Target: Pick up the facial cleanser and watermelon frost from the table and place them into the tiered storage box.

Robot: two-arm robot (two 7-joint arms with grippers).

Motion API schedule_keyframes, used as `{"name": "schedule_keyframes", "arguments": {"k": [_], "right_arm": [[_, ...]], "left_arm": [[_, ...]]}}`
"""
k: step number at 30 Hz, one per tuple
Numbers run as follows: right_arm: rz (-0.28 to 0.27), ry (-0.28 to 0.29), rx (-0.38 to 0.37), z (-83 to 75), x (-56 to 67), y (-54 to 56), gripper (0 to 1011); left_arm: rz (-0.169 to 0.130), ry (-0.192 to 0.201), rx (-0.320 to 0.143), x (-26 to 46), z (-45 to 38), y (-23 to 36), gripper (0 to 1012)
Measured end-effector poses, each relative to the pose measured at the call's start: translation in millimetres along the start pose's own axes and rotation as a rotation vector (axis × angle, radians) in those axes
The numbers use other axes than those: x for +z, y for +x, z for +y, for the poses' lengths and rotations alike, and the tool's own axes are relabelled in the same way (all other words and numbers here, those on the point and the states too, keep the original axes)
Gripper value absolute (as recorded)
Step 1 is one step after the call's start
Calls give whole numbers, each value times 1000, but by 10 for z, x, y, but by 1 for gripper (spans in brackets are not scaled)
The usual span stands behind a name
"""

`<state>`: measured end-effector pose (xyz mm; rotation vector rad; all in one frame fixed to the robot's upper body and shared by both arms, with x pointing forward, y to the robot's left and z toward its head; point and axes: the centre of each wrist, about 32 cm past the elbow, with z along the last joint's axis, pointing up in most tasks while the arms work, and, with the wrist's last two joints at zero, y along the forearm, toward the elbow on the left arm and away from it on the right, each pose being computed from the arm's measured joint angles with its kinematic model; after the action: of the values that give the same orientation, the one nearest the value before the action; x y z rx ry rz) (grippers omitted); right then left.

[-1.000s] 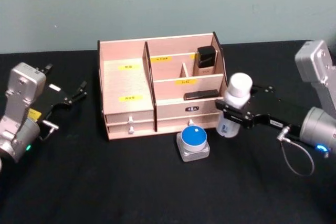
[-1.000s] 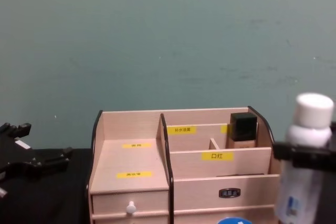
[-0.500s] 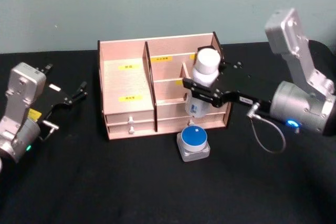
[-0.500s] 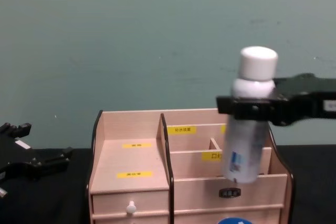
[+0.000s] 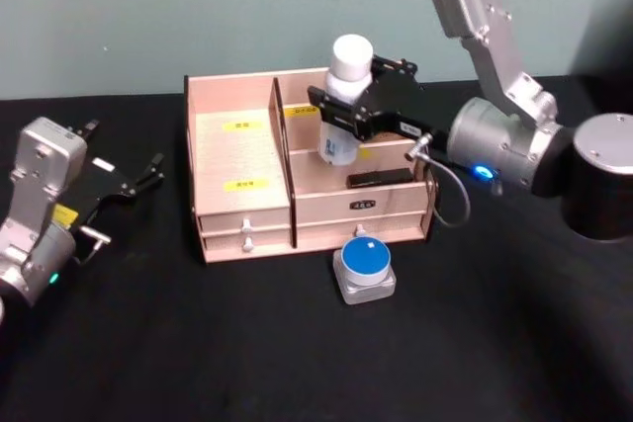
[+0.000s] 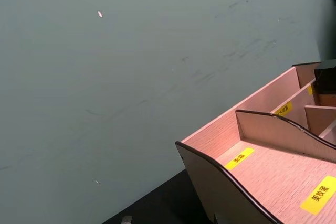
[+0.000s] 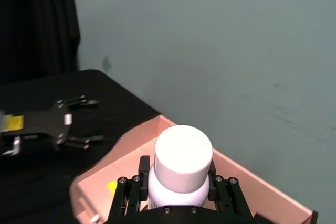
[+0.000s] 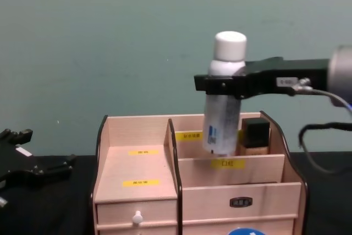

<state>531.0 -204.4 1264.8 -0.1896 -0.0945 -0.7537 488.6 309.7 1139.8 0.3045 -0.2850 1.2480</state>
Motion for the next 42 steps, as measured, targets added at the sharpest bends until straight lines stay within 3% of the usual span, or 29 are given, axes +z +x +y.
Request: {"name": "schedule_keyframes", "arguments": {"k": [8,17,42], "right_arm": [[-4,-11,-42,298,-2,46,605],[-16,-18,-47,508,-33,60,605],[-8,-24,-79,690,-123,129,605]], "left_arm": [[0,0,0,0,0,0,1009],[0,0,0,0,0,0,1010],[0,0,0,0,0,0,1010]]}}
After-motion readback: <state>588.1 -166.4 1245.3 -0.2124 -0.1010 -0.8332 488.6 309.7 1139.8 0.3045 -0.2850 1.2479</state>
